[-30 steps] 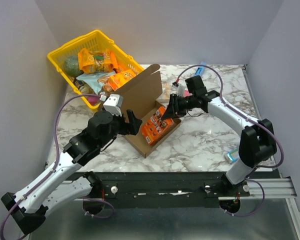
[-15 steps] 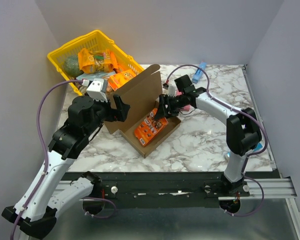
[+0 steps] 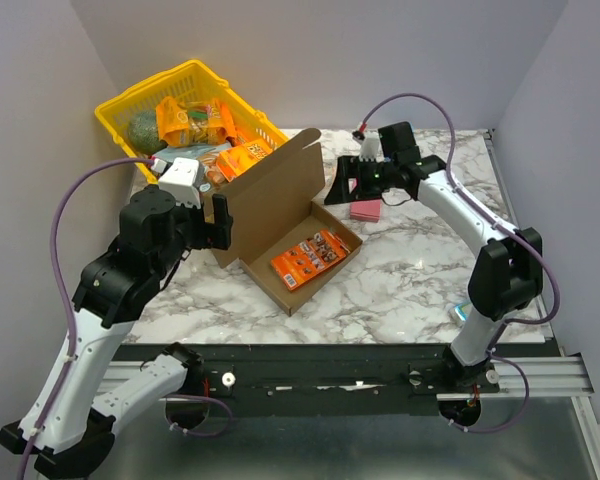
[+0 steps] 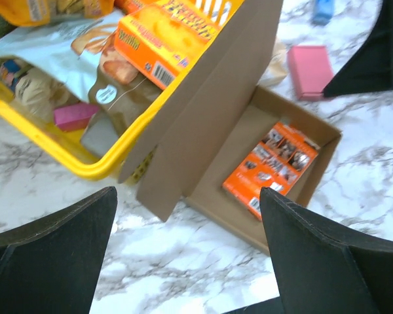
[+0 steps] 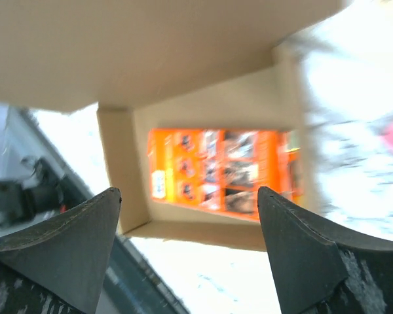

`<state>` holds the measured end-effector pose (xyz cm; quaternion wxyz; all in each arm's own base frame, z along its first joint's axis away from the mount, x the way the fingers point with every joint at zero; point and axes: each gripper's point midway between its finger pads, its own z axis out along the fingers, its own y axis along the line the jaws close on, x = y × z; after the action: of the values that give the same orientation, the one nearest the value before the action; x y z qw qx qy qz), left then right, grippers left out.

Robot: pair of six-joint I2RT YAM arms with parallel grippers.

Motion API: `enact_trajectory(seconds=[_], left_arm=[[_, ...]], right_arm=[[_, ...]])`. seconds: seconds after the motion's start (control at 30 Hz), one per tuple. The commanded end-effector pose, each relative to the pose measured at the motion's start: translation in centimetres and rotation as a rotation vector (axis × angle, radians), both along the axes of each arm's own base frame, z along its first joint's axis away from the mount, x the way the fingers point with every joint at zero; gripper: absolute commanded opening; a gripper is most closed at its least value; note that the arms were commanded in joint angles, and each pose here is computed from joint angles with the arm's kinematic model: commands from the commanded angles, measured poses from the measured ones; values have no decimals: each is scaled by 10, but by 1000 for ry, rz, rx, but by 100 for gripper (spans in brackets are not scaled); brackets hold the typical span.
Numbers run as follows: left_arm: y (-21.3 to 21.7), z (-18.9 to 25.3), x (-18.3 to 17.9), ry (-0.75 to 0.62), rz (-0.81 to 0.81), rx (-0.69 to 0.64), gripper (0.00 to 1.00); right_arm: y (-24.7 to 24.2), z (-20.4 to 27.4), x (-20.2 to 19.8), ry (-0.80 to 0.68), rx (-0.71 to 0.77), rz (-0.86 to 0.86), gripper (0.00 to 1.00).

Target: Fold the paper box

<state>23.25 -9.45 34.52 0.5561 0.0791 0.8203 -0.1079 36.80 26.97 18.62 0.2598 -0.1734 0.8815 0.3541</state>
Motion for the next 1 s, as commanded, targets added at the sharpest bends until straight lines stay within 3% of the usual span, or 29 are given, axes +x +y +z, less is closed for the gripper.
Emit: enact_trajectory(seconds=[0.0, 0.33, 0.47, 0.67, 0.8, 0.9, 0.97], left_arm=[[24, -28, 6, 82, 86, 147, 99], [37, -50, 26, 107, 163, 214, 99], [29, -50, 40, 43, 117, 213, 98], [9, -48, 50, -76, -34, 242, 74], [3, -55, 49, -110, -89, 261, 51], [-6, -68, 48, -103, -144, 257, 46], [-8, -76, 48, -95, -159, 256, 36]], right_arm=[[-17, 27, 32, -160, -62, -57, 93], [-18, 27, 44, -151, -51, -87, 92], [-22, 25, 44, -165, -65, -95, 92], [-37, 31, 55, -225, -58, -100, 88], [-43, 48, 76, -408, -60, -79, 87], [-36, 57, 88, -525, -54, -8, 87], [-26, 63, 90, -588, -33, 72, 86]])
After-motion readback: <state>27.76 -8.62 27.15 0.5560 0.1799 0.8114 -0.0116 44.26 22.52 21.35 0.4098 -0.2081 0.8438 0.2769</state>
